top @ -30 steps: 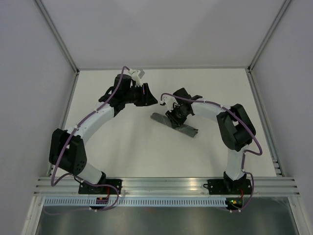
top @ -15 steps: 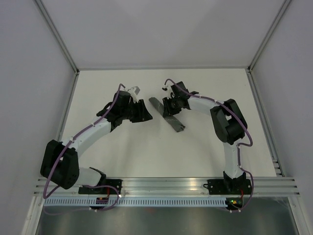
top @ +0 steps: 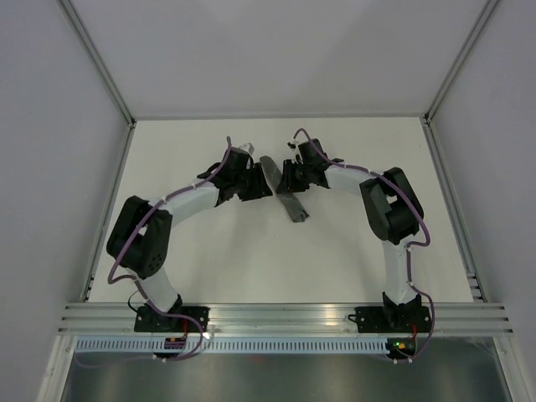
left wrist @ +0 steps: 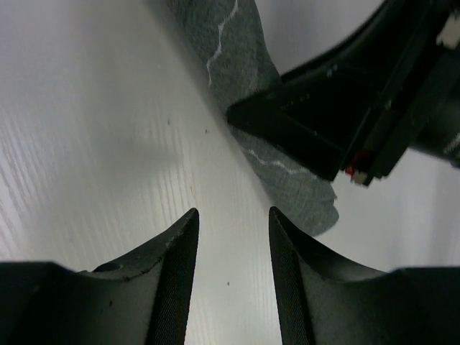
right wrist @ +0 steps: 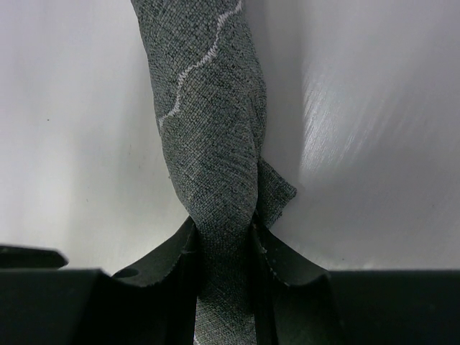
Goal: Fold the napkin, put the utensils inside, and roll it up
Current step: Roll the napkin at the center of the board.
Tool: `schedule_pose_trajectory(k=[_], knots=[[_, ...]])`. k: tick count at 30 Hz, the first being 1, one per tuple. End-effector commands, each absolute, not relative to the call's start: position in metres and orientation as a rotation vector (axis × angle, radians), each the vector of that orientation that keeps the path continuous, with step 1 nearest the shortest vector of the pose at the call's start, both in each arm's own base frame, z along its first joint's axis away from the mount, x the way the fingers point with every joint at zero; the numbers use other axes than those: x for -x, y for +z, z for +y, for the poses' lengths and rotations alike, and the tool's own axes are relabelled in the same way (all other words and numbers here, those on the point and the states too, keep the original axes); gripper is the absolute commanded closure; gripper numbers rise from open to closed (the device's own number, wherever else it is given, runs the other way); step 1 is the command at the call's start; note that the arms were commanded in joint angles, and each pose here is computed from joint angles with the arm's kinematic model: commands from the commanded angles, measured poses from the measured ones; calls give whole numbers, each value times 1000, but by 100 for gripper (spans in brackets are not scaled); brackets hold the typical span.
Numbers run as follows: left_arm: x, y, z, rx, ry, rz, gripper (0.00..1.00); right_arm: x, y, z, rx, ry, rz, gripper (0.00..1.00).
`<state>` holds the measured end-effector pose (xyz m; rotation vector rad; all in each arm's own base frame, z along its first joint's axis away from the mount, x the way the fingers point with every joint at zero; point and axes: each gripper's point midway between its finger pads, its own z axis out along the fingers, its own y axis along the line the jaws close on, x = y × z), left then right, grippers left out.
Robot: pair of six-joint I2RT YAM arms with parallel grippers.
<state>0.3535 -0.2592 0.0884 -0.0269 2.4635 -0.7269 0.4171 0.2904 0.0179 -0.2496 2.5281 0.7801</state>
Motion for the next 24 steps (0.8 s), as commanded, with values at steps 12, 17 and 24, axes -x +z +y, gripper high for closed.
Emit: schedule_pose_trajectory(k=[12,17,24], knots=[[-458,80,-284,407,-642,2284,48,-368,-70,245,85,594,2840,100],[-470,68,-284,442,-581,2292,49,-370,-67,244,83,603,2836,100],[-477,54,-286,441,-549,2315,55,-372,-64,244,83,611,2826,99]])
